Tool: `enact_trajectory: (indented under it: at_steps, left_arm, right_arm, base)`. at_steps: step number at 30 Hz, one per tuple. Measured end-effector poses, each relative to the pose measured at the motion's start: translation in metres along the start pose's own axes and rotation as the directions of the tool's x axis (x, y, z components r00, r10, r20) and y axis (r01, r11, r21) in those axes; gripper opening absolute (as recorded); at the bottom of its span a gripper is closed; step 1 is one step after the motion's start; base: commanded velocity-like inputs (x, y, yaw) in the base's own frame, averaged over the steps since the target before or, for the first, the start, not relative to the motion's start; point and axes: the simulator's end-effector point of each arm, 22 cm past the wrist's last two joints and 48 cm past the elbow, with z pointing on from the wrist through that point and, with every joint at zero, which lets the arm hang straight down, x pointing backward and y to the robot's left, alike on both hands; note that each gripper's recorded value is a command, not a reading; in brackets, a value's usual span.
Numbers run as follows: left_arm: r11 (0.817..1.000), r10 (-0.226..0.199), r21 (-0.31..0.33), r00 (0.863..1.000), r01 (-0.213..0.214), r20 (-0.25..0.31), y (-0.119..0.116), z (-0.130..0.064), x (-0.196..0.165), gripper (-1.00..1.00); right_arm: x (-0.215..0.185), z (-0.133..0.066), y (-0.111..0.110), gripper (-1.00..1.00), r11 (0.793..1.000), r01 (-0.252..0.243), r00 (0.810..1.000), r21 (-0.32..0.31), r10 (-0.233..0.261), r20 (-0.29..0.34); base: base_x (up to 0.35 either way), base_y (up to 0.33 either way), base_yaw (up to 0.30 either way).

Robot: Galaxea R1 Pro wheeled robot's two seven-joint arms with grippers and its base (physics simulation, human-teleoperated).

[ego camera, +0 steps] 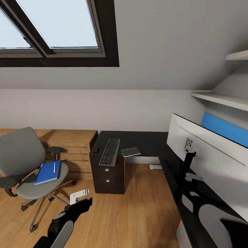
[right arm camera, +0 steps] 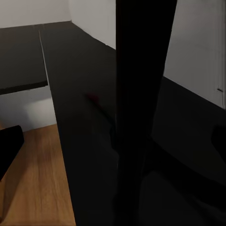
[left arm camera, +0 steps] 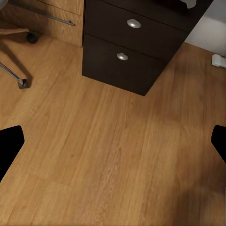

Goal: In the bedroom, organize the workspace by keeping the computer under the desk, ensuring the monitor is on the desk, placing the keyboard on the desk next to the monitor, placing the mouse on the desk next to the keyboard, moving the folder from the swivel chair onto the desk next to the mouse, stacking the notebook on top of the folder with the pen on top of the notebook, and positioning the swivel chair next to the desk.

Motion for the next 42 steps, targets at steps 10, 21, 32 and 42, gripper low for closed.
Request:
enact_trajectory:
  at_steps: [10, 21, 32, 42]
  left_arm:
    - [1.000, -0.001, 0.001, 1.000, 0.001, -0.001, -0.0002, 0.0000, 0.0001, 1.00]
    - [1.000, -0.001, 0.001, 1.000, 0.001, 0.001, -0.0004, -0.0005, -0.0006, 1.00]
    - [1.000, -0.003, 0.003, 1.000, 0.002, 0.005, -0.0009, -0.0017, -0.0022, 1.00]
    - [1.000, -0.003, 0.003, 1.000, 0.003, 0.005, -0.0010, -0.0017, -0.0023, 1.00]
  right_arm:
    - [-0.0030, 0.0003, -0.0017, 1.00, 1.000, 0.000, 1.000, 0.006, 0.000, 0.011]
    - [-0.0042, -0.0001, -0.0017, 1.00, 1.000, 0.000, 1.000, 0.006, 0.000, 0.014]
    - [-0.0062, -0.0011, 0.0004, 1.00, 1.000, -0.002, 1.000, 0.003, 0.002, 0.017]
    - [-0.0064, -0.0012, 0.0009, 1.00, 1.000, 0.000, 1.000, 0.001, -0.001, 0.017]
  base:
    - [0.000, 0.000, 0.000]
    - [0.000, 0.000, -0.062]
    - [0.000, 0.000, -0.124]
    - [0.000, 0.000, -0.004]
